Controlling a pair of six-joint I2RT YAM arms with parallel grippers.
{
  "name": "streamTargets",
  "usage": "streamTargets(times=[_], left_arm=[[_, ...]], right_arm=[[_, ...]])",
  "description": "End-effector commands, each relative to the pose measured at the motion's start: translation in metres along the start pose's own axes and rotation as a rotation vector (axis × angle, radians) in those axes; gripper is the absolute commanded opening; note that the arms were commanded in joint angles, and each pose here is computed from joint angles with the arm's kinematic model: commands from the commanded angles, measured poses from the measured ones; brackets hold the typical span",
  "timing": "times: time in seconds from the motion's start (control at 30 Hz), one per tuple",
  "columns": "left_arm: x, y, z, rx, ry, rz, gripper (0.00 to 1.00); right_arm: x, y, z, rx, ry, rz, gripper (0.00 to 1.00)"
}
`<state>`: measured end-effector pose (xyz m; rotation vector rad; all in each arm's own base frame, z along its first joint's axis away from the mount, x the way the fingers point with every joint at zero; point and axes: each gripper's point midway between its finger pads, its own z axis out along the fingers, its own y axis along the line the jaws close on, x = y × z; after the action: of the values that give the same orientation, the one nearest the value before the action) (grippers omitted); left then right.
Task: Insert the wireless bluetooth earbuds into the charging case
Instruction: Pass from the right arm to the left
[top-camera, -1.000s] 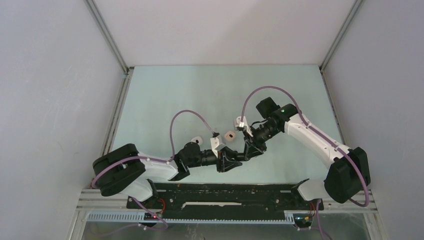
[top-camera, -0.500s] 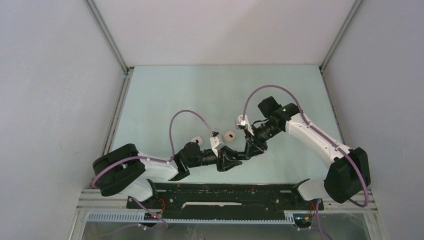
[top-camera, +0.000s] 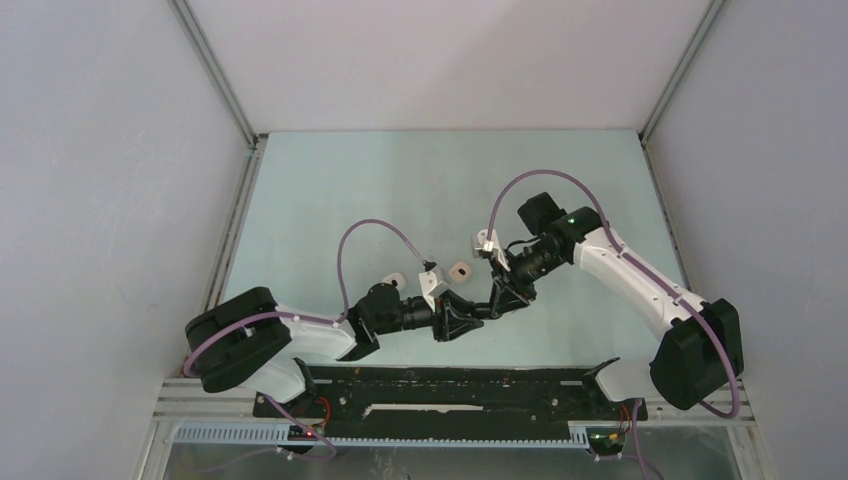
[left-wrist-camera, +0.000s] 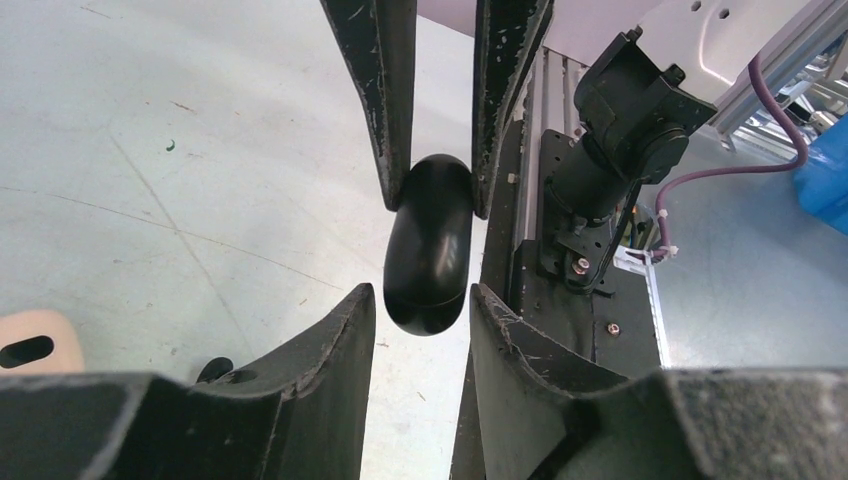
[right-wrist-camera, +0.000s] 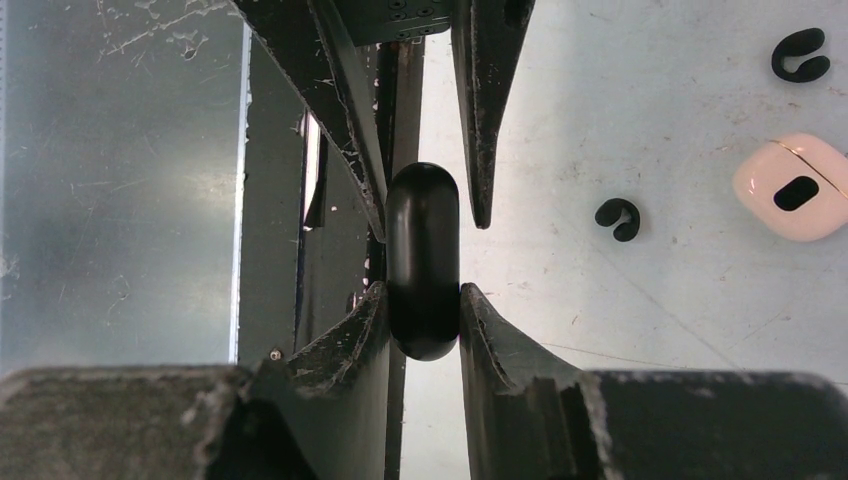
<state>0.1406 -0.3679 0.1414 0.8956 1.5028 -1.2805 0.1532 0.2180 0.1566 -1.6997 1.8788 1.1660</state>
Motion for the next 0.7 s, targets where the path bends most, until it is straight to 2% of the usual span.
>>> streamTargets(times=[0.0, 0.13, 0.37, 0.5, 0.67], left_arm=[[-0.006, 0.004, 0.003, -0.013, -0.02, -0.004, 0.45], [-0.006, 0.005, 0.004, -0.012, -0.015, -0.007, 0.43], [-0.007, 0.002, 0.003, 0.007, -0.025, -0.001, 0.34], [-0.009, -0.002, 0.001, 0.027, -0.038, 0.008, 0.39], [-0.011, -0.006, 0.0, 0.048, -0.054, 0.019, 0.39]], right_arm=[[-0.007, 0.006, -0.004, -0.013, -0.034, -0.031, 0.14], [-0.008, 0.01, -0.003, -0.037, -0.034, -0.023, 0.14], [-0.006, 0.007, -0.002, -0.034, -0.023, -0.016, 0.15], [-0.006, 0.004, -0.001, -0.024, -0.016, -0.007, 0.15], [-0.004, 0.002, 0.002, -0.023, 0.001, 0.0, 0.15]])
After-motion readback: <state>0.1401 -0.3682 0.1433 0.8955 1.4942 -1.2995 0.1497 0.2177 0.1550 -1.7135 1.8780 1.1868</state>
